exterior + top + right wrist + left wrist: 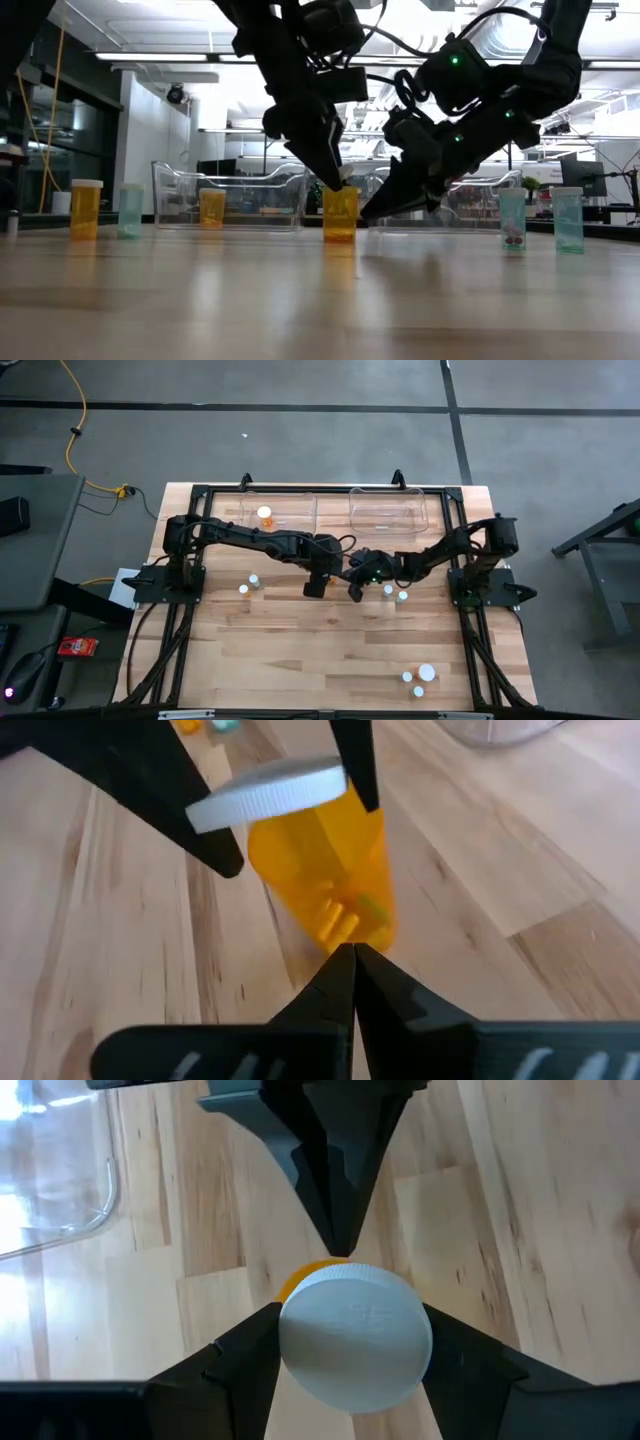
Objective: Pick and place medicine bottles into bin by pill shape (circle, oval)
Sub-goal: Put the top orange capsule bottle into the left transparent bin
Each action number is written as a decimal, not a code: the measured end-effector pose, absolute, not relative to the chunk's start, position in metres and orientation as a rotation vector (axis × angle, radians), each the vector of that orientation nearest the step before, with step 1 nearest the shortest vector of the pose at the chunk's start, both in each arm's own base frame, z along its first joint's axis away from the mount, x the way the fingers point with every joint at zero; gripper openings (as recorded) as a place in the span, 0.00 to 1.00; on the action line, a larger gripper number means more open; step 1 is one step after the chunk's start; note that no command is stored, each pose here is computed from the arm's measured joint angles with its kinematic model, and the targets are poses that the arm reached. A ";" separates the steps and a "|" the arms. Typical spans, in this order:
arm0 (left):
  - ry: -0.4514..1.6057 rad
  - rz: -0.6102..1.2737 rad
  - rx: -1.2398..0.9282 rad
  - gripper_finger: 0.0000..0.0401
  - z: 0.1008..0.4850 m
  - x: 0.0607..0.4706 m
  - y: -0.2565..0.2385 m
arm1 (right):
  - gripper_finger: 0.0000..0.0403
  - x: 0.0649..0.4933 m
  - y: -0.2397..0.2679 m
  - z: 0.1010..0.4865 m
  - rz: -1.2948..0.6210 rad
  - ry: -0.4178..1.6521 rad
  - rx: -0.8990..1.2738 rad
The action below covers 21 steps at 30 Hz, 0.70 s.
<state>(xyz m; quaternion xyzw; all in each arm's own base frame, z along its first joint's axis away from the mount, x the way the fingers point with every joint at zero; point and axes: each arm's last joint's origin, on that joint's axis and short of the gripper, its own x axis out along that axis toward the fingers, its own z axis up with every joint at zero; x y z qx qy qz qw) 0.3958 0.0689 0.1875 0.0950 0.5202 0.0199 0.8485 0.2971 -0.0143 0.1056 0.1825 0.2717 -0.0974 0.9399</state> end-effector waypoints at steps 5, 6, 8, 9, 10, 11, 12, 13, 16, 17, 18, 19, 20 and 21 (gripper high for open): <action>1.116 0.065 0.214 0.49 0.187 0.394 0.069 | 0.00 0.298 -0.013 0.106 -0.192 0.537 0.372; 1.123 0.070 0.218 0.49 0.187 0.394 0.070 | 0.00 0.299 -0.013 0.107 -0.189 0.526 0.373; 1.134 0.071 0.219 0.49 0.186 0.393 0.070 | 0.00 0.300 -0.013 0.109 -0.184 0.504 0.373; 1.134 0.072 0.218 0.49 0.186 0.393 0.070 | 0.00 0.300 -0.013 0.109 -0.182 0.502 0.370; 1.134 0.072 0.219 0.49 0.186 0.393 0.070 | 0.00 0.300 -0.013 0.109 -0.181 0.503 0.369; 1.133 0.072 0.219 0.49 0.186 0.393 0.070 | 0.00 0.300 -0.013 0.109 -0.181 0.503 0.369; 1.132 0.072 0.219 0.49 0.186 0.393 0.070 | 0.00 0.300 -0.013 0.109 -0.179 0.502 0.370; 1.131 0.073 0.218 0.49 0.186 0.393 0.070 | 0.00 0.300 -0.013 0.109 -0.179 0.502 0.370; 1.137 0.077 0.221 0.49 0.186 0.393 0.070 | 0.00 0.301 -0.013 0.110 -0.179 0.493 0.374; 1.140 0.082 0.224 0.49 0.186 0.392 0.070 | 0.00 0.301 -0.013 0.110 -0.177 0.485 0.374; 1.143 0.088 0.228 0.49 0.186 0.392 0.071 | 0.00 0.302 -0.013 0.111 -0.176 0.482 0.373; 1.147 0.091 0.230 0.49 0.186 0.392 0.071 | 0.00 0.303 -0.013 0.112 -0.175 0.478 0.370; 1.149 0.092 0.230 0.49 0.186 0.392 0.071 | 0.00 0.304 -0.013 0.113 -0.172 0.474 0.368; 1.151 0.093 0.230 0.49 0.186 0.392 0.071 | 0.00 0.306 -0.013 0.114 -0.170 0.471 0.367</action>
